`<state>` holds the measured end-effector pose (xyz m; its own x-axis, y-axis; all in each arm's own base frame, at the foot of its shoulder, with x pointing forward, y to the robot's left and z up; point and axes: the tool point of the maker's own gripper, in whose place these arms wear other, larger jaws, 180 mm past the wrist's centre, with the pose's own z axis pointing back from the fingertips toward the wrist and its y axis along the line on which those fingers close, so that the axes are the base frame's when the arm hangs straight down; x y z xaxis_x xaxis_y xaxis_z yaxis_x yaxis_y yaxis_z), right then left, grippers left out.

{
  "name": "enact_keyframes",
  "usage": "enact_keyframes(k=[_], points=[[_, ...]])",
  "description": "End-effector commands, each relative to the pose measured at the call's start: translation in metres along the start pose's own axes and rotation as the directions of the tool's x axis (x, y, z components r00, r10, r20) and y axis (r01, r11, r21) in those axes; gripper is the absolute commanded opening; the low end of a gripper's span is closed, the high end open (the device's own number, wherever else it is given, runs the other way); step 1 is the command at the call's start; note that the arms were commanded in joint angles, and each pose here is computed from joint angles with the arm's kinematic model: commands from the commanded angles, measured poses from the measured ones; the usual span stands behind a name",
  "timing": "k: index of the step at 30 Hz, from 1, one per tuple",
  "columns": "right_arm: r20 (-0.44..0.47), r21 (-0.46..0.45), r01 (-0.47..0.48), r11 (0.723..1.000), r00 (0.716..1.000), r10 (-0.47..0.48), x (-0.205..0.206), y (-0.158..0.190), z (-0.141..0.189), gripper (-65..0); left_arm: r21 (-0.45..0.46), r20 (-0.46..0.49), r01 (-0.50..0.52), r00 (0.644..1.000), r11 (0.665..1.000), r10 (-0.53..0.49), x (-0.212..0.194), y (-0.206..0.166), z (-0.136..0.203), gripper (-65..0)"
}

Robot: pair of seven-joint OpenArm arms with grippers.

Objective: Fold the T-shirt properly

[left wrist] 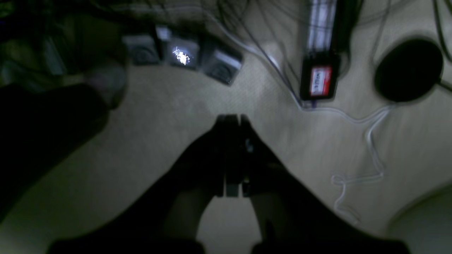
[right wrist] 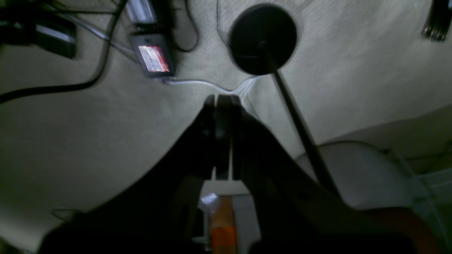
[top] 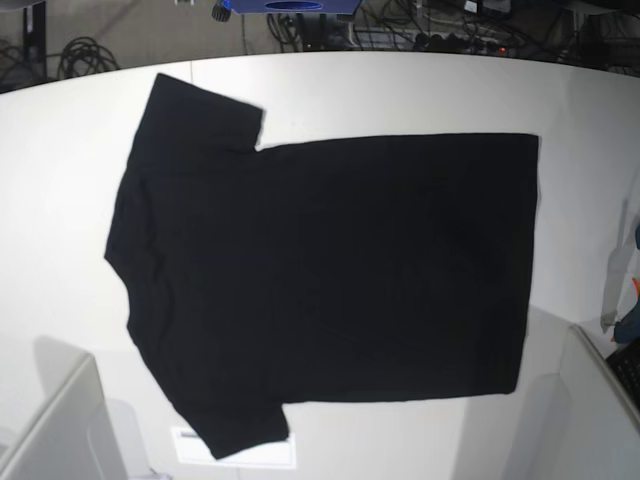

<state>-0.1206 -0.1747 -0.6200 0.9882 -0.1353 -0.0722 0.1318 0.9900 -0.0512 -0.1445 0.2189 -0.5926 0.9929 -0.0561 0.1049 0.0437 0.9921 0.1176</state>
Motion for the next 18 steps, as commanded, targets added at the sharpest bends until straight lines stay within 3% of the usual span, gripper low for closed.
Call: enact_keyframes(k=[1, 4, 8, 12, 15, 18], points=[[0.042, -0.005, 0.014, 1.000, 0.999, -0.013, 0.009, -0.011, 0.010, -65.0, 0.026, 0.037, -0.009, 0.999, 1.000, 0.008, 0.001, 0.013, 0.011, -65.0], [0.106, 0.025, 0.105, 0.994, 0.989, -0.107, 0.026, -0.021, 0.040, -65.0, 0.071, 0.115, -0.038, 0.993, 0.997, 0.030, 0.013, 0.033, 0.036, -65.0], [0.209, 0.022, 0.218, 0.976, 0.953, -0.218, 0.057, -0.046, 0.088, -65.0, 0.110, 0.249, -0.032, 0.969, 0.993, 0.003, 0.047, 0.057, 0.082, -65.0], [0.364, 0.005, 0.294, 0.956, 0.890, -0.275, 0.097, -0.069, 0.147, -65.0, 0.129, 0.364, -0.005, 0.930, 0.992, -0.042, 0.083, 0.070, 0.130, -65.0], [0.446, 0.013, 0.282, 0.959, 0.857, -0.258, 0.128, -0.073, 0.182, -65.0, 0.145, 0.433, 0.016, 0.898, 0.989, -0.078, 0.107, 0.075, 0.165, -65.0], [0.559, 0.034, 0.267, 0.963, 0.794, -0.239, 0.166, -0.071, 0.215, -65.0, 0.174, 0.528, 0.021, 0.842, 0.984, -0.111, 0.145, 0.083, 0.199, -65.0]])
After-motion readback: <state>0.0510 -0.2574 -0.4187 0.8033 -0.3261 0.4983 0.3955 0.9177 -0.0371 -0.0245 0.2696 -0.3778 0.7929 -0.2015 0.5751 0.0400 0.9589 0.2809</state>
